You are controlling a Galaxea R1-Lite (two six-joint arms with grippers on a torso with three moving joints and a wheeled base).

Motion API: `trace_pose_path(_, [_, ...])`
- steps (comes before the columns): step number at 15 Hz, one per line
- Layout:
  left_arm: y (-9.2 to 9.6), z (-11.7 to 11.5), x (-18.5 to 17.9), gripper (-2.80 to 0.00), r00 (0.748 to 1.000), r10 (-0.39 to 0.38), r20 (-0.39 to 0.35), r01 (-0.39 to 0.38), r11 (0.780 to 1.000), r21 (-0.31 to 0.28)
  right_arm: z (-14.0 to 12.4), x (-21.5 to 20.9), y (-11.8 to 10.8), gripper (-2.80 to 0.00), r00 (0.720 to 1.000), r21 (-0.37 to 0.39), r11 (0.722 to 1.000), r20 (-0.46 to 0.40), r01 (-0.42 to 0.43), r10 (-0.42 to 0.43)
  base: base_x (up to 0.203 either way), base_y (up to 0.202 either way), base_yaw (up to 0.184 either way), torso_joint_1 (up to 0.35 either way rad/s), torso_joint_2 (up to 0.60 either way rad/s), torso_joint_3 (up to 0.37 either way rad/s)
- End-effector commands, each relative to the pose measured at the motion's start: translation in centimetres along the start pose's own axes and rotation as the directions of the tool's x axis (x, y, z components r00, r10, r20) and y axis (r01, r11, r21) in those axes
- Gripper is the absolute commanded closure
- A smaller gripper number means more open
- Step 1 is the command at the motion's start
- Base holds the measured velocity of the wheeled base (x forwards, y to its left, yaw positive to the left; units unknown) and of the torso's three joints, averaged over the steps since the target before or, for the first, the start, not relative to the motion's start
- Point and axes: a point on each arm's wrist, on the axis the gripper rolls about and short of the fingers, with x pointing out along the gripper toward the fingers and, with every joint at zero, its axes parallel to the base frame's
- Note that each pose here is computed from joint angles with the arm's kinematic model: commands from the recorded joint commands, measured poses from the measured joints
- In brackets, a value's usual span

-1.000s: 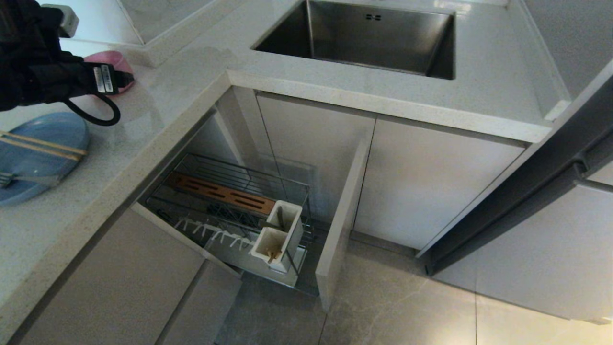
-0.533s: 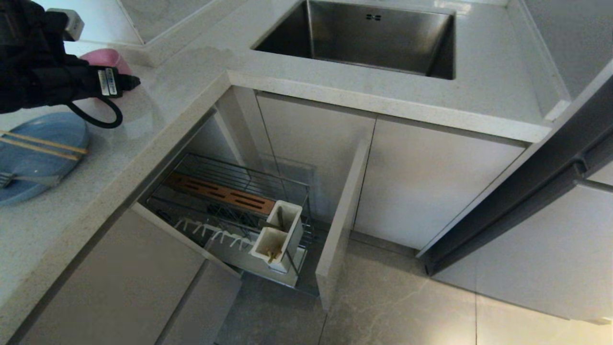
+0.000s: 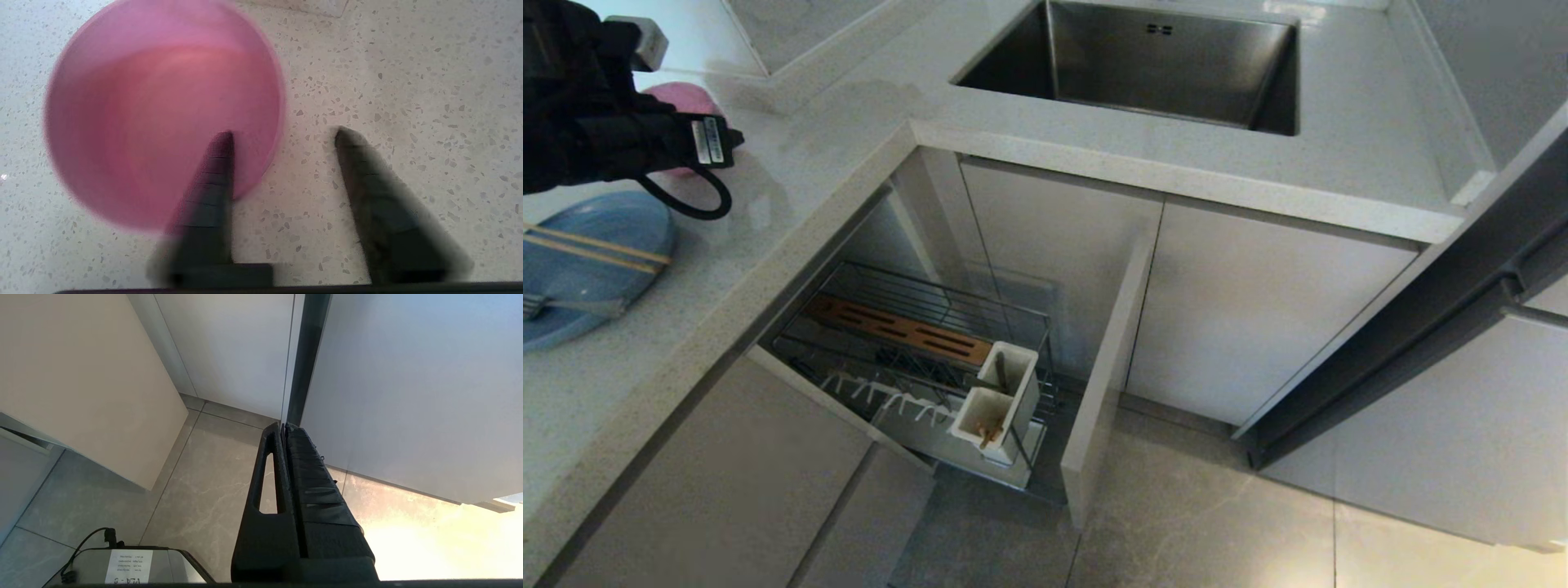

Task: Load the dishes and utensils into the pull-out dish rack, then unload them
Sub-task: Pick up the bowl and place it in the cupboard

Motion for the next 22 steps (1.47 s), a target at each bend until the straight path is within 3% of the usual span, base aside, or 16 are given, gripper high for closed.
trace_pose_path(1, [0.0, 0.1, -0.2, 0.0, 1.0, 0.001, 0.003, -0.001, 1.0, 0.001, 0.0, 0.0, 0.0, 0.0, 1.0, 0.0, 1.0, -0.002, 0.0, 0.0, 0.0, 0.0, 0.0, 0.0, 0.0, 0.0])
trace_pose_path(7, [0.1, 0.3, -0.4, 0.0, 1.0, 0.003, 0.01, -0.003, 1.0, -0.001, 0.0, 0.0, 0.0, 0.0, 1.0, 0.0, 1.0, -0.001, 0.0, 0.0, 0.0, 0.0, 0.0, 0.0, 0.0, 0.0])
trace_pose_path(10, [0.0, 1.9, -2.0, 0.0, 0.998, 0.002, 0.065, -0.001, 1.0, -0.019, 0.0, 0.0, 0.0, 0.0, 1.0, 0.0, 1.0, -0.001, 0.0, 0.0, 0.0, 0.0, 0.0, 0.0, 0.0, 0.0])
trace_pose_path(15, [-1.3, 7.1, -8.8, 0.0, 0.974, 0.003, 0.228, 0.019, 0.995, -0.095, 0.0, 0.0, 0.0, 0.0, 1.0, 0.0, 1.0, -0.002, 0.0, 0.0, 0.0, 0.0, 0.0, 0.0, 0.0, 0.0])
trace_pose_path(18, [-3.0, 10.1, -14.5, 0.0, 0.945, 0.007, 0.328, 0.04, 0.99, -0.135, 0.0, 0.0, 0.0, 0.0, 1.0, 0.0, 1.0, -0.001, 0.0, 0.0, 0.0, 0.0, 0.0, 0.0, 0.0, 0.0])
trace_pose_path(22, [-6.1, 11.3, -20.2, 0.0, 0.937, -0.003, 0.349, 0.083, 0.973, -0.216, 0.0, 0.0, 0.0, 0.0, 1.0, 0.0, 1.0, -0.002, 0.0, 0.0, 0.0, 0.0, 0.0, 0.0, 0.0, 0.0])
